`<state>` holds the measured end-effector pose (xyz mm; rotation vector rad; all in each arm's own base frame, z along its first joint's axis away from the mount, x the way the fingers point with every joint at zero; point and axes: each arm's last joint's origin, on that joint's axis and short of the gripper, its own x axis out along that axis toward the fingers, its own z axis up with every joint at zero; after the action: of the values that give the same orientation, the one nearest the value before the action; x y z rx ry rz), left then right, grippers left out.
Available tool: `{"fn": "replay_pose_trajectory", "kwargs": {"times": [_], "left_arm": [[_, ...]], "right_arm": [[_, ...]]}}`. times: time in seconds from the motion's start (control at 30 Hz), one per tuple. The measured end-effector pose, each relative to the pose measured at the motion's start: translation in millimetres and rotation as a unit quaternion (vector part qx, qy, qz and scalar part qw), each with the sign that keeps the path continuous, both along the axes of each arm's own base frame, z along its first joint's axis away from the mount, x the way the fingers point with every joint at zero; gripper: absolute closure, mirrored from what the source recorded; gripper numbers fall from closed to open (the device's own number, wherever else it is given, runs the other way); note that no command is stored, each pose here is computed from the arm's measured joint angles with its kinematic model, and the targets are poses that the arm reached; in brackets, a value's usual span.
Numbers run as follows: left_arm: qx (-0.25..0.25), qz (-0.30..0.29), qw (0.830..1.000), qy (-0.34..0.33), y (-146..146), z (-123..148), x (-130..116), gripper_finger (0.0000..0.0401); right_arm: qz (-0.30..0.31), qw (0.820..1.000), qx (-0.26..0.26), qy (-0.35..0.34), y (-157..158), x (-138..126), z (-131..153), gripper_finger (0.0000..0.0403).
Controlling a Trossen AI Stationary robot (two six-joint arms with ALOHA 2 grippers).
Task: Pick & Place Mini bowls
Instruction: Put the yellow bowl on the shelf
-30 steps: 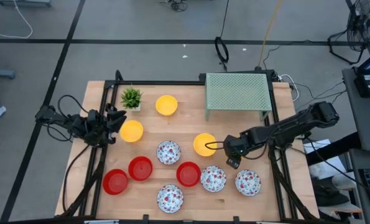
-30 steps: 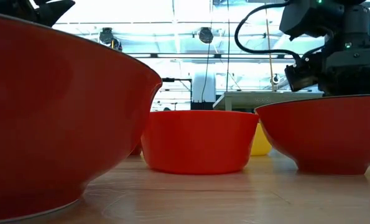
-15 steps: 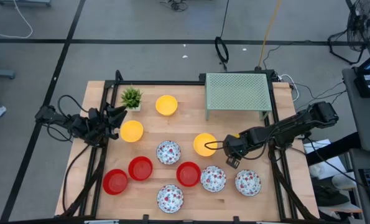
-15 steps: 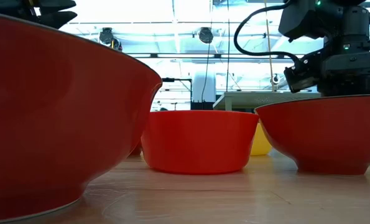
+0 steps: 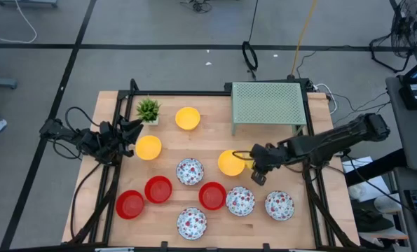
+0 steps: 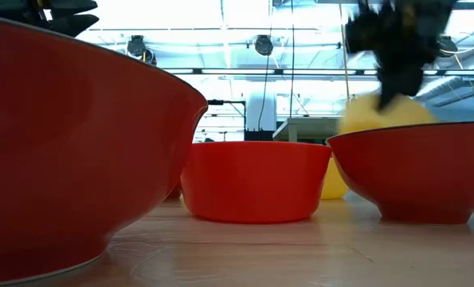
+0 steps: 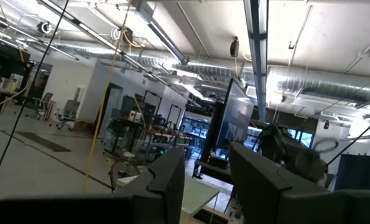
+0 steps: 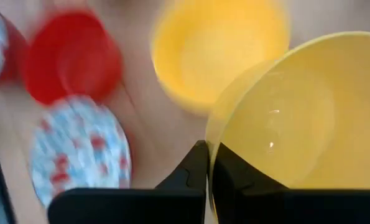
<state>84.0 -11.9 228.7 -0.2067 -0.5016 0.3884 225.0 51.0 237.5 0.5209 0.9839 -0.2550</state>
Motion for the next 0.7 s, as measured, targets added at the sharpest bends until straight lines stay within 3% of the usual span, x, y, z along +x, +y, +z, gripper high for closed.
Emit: {"fn": "replay_pose_trajectory", "kwargs": {"times": [0.2, 0.33, 0.5, 0.7], "left_arm": [[0.0, 0.0, 1.0, 0.0, 0.0, -0.1, 0.0, 0.0272], [0.0, 0.0, 1.0, 0.0, 0.0, -0.1, 0.0, 0.0272], [0.0, 0.0, 1.0, 0.0, 0.0, 0.0, -0.1, 0.0272], [0.0, 0.001, 1.0, 0.0, 0.1, 0.1, -0.1, 0.0272]], "right_arm": [[-0.019, 0.983, -0.144, -0.111, -13.6, 3.4, 48.9, 0.0403], [-0.073, 0.973, -0.177, -0.127, -38.2, 6.4, 69.2, 0.0403], [-0.118, 0.972, -0.187, -0.084, -76.7, 4.0, 75.6, 0.0403], [-0.183, 0.966, -0.179, 0.041, -116.4, -22.2, 69.1, 0.0403]]}}
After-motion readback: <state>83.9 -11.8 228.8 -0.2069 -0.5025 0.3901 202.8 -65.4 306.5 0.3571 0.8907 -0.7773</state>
